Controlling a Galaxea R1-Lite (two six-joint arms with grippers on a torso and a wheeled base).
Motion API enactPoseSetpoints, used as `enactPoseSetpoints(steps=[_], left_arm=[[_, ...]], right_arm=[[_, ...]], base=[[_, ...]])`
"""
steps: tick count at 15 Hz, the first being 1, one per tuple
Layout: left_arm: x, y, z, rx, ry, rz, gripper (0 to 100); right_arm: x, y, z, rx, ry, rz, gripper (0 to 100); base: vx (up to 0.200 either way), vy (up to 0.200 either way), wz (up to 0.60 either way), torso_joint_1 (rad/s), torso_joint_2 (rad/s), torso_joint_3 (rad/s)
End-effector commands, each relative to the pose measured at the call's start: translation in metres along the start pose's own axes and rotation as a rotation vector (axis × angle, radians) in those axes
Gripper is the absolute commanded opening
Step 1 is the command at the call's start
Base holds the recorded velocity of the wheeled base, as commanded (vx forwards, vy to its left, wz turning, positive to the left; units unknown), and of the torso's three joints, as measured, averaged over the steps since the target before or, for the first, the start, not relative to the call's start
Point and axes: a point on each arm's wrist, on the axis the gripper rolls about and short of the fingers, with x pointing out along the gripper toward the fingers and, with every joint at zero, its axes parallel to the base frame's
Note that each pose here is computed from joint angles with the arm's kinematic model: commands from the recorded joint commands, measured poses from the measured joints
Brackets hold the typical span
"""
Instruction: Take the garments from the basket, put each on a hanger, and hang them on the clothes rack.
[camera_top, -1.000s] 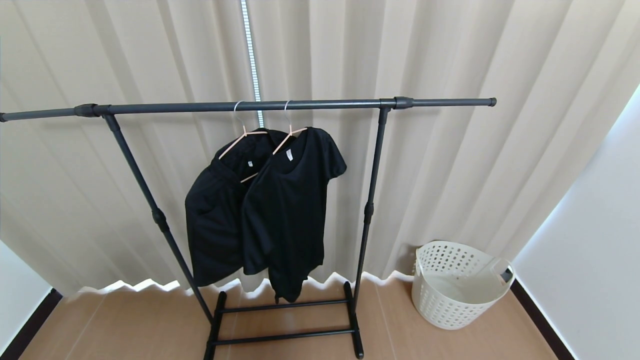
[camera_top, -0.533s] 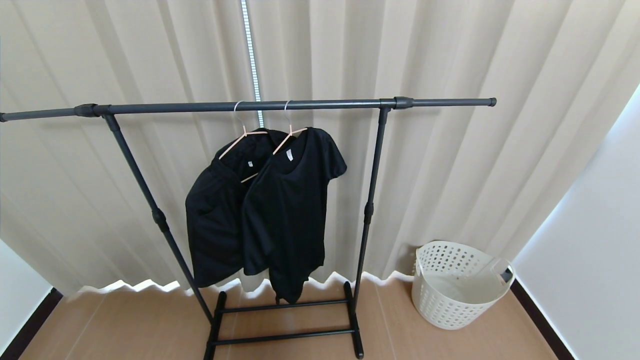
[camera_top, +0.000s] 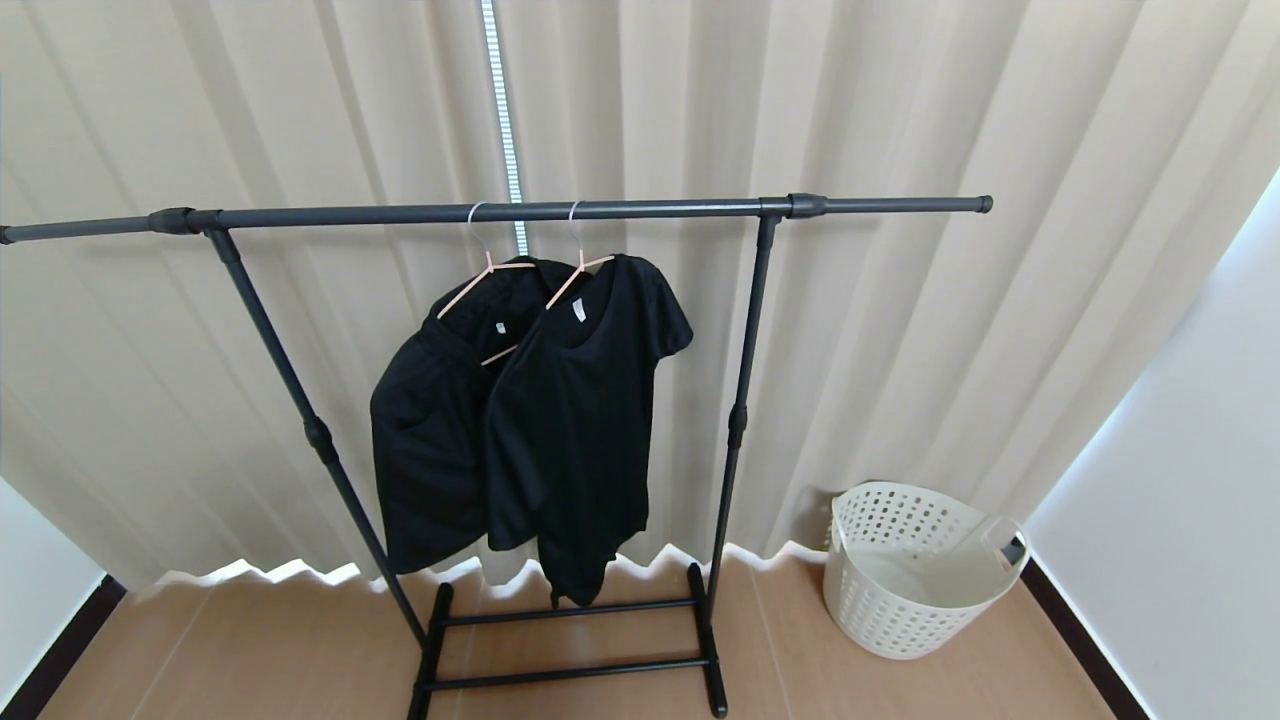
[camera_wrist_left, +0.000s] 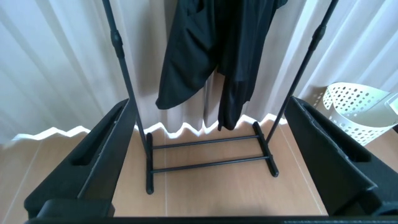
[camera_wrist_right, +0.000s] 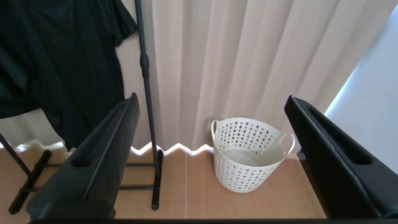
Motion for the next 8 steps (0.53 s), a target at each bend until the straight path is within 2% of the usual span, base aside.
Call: enactPoseSetpoints(steps=[1,8], left_arm=[[0.0004,0.0000,0.0001,0.001,0.005,0.000,100],[0.0004,0.0000,0.0001,0.001,0.005,0.000,100]], right_arm=[[-0.0001,0.0000,-0.0001,-0.002,-0.001,0.001,100],[0.0000,0.0000,0.0000,-0.002,0.001,0.002,100]], base=[[0.000,0.000,0.00,0.000,0.00,0.000],[0.000,0.000,0.00,0.000,0.00,0.000]])
